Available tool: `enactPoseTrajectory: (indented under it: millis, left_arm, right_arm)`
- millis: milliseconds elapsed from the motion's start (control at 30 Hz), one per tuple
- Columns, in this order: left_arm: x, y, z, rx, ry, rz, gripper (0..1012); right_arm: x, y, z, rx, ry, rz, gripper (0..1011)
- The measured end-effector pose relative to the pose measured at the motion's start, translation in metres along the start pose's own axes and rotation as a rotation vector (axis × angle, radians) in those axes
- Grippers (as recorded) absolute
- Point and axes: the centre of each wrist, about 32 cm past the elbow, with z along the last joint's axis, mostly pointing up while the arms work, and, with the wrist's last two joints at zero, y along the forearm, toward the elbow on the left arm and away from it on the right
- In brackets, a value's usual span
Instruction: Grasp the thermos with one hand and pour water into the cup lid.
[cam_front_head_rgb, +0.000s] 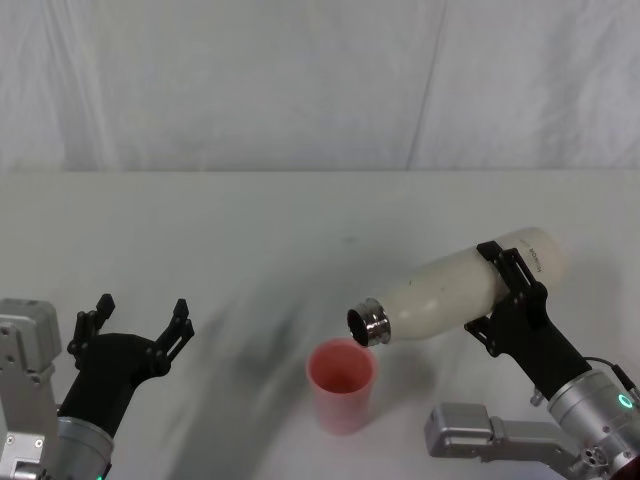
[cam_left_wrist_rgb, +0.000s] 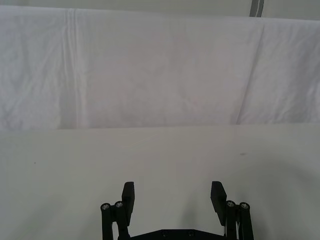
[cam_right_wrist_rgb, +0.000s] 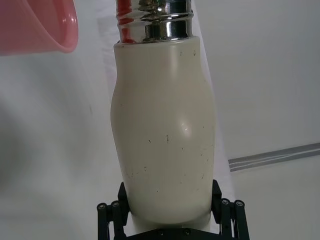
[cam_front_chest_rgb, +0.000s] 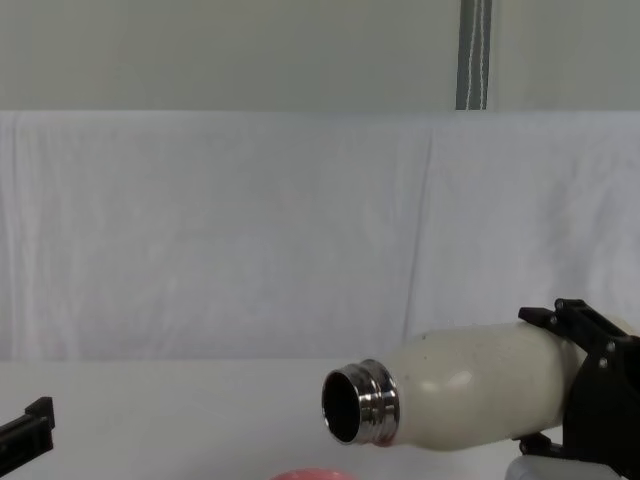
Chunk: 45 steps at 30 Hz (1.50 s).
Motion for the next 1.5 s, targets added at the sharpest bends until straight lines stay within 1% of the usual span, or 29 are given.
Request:
enactPoseTrajectory:
  millis: [700,1500]
  left_arm:
    - [0.0000,0.0000,0.0000,0.000,0.000,0.000,1001]
    - [0.0000,0.0000,0.0000,0.000,0.000,0.000,1001]
  right_arm:
    - [0.0022,0.0005,-0.0003,0.006,-0.019,-0.003,953]
    - [0.0043,0.0049,-0.0010,0.018,-0.042,-0.006,953]
